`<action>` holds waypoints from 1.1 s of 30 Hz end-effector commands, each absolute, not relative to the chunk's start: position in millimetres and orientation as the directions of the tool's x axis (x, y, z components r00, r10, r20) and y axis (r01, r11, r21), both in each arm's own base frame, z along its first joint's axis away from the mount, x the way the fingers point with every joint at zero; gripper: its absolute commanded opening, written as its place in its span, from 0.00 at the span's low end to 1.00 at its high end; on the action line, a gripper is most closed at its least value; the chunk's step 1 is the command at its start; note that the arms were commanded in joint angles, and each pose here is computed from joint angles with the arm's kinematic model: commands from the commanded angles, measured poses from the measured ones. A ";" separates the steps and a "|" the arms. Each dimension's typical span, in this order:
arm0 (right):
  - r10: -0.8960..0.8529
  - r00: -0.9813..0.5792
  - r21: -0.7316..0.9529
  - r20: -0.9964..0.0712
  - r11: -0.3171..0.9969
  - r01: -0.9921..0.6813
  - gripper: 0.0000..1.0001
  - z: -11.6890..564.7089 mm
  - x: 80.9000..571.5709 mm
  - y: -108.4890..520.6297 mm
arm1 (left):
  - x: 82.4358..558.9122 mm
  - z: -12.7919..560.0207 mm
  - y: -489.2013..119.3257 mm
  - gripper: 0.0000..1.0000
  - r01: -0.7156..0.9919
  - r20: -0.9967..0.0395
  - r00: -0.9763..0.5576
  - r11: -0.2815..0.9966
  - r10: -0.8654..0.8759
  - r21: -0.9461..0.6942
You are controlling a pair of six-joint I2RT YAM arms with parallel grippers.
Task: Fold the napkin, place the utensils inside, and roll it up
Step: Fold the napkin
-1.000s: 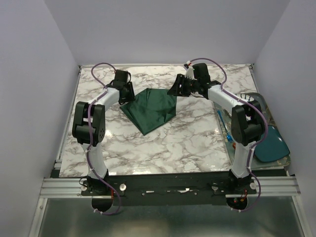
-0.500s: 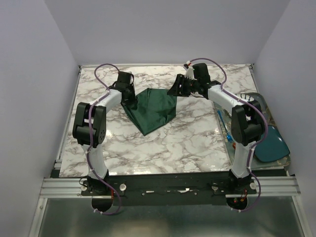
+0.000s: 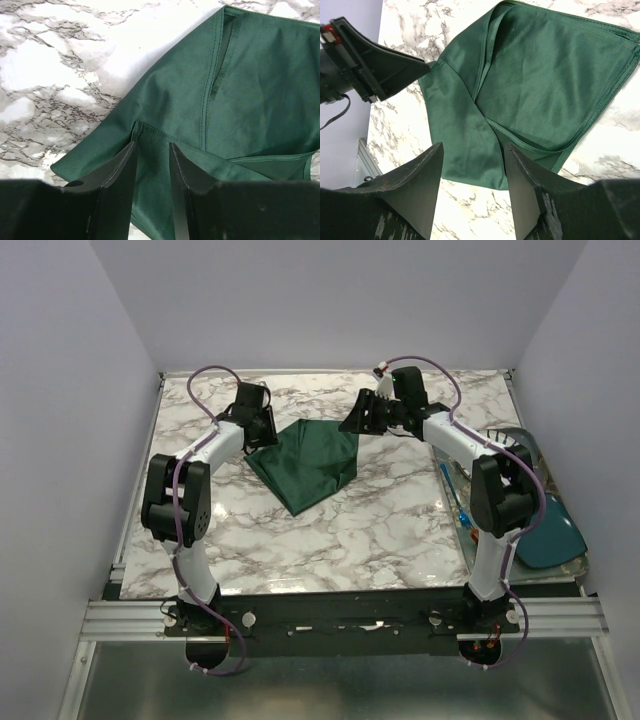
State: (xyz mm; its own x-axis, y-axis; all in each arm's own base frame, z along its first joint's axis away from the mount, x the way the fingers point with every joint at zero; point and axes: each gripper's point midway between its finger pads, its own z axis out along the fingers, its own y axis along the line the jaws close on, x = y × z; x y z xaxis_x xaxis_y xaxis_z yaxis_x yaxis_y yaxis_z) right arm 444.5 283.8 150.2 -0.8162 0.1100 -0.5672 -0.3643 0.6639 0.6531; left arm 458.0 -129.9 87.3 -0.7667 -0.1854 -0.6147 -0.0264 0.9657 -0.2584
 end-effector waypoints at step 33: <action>0.124 -0.818 0.659 -0.562 0.665 -0.352 0.60 167.5 431.0 272.3 | 431.2 97.8 -146.1 0.00 0.029 -0.607 -0.768 0.936 -0.203 -0.350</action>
State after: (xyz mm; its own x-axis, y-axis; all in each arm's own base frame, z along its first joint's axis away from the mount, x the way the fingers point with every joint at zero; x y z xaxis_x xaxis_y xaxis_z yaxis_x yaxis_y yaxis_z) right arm 442.1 280.2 149.9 -0.8214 0.1116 -0.5594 -0.3570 0.6643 0.6567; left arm 443.6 -122.3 57.8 -0.7973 -0.1764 -0.5772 -0.0524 0.9730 -0.2250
